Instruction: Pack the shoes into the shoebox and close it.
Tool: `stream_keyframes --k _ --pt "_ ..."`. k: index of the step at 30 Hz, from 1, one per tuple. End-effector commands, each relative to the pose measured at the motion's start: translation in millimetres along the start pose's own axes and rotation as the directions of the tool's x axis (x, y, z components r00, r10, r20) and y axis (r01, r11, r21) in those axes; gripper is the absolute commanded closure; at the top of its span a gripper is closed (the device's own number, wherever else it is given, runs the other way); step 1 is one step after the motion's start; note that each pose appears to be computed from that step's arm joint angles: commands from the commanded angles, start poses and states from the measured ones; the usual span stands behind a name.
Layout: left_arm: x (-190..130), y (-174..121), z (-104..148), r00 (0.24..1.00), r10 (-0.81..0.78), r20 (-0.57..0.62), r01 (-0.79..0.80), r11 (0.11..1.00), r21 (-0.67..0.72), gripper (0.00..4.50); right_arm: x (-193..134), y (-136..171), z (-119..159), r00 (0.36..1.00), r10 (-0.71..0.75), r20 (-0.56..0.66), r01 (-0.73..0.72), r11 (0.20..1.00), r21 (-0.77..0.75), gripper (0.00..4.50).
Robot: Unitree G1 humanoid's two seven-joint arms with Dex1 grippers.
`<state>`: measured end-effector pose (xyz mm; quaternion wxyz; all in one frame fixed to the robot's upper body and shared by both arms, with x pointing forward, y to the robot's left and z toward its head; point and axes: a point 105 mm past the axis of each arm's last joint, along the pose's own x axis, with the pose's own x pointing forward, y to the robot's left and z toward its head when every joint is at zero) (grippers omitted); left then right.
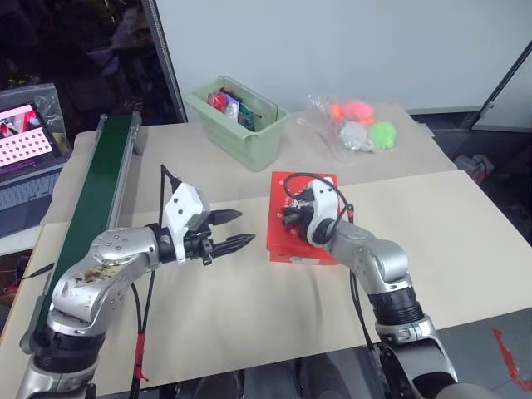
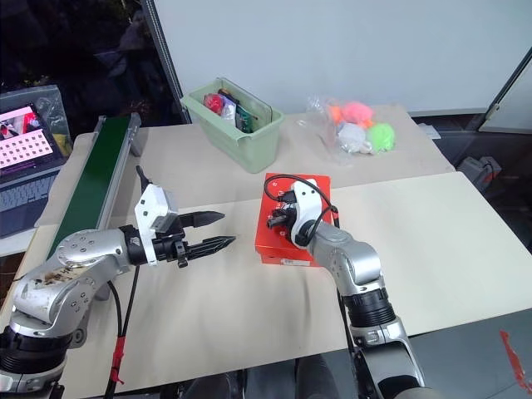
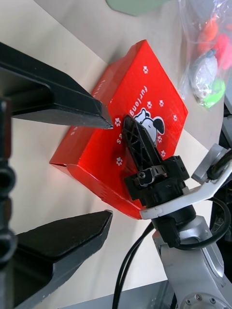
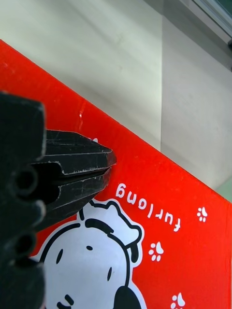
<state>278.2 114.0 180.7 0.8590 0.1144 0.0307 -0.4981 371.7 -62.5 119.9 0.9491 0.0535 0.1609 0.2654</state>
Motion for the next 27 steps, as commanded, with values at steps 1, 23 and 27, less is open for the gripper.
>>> stream_keyframes --k 1,23,27 --pt "-2 -4 7 1.000 0.002 0.026 -0.002 1.000 0.020 1.63 -2 3 -2 1.000 0.017 -0.023 -0.017 1.000 0.003 4.45" --pt "-96 121 -6 0.412 0.903 0.122 -0.861 0.429 -0.274 1.63 -106 -77 80 0.882 -0.243 0.405 0.335 0.926 -0.174 4.45" --pt "-111 123 -19 0.338 0.938 0.082 -0.891 0.347 -0.293 1.63 -100 -99 68 0.843 -0.356 0.402 0.454 0.873 -0.180 4.45"
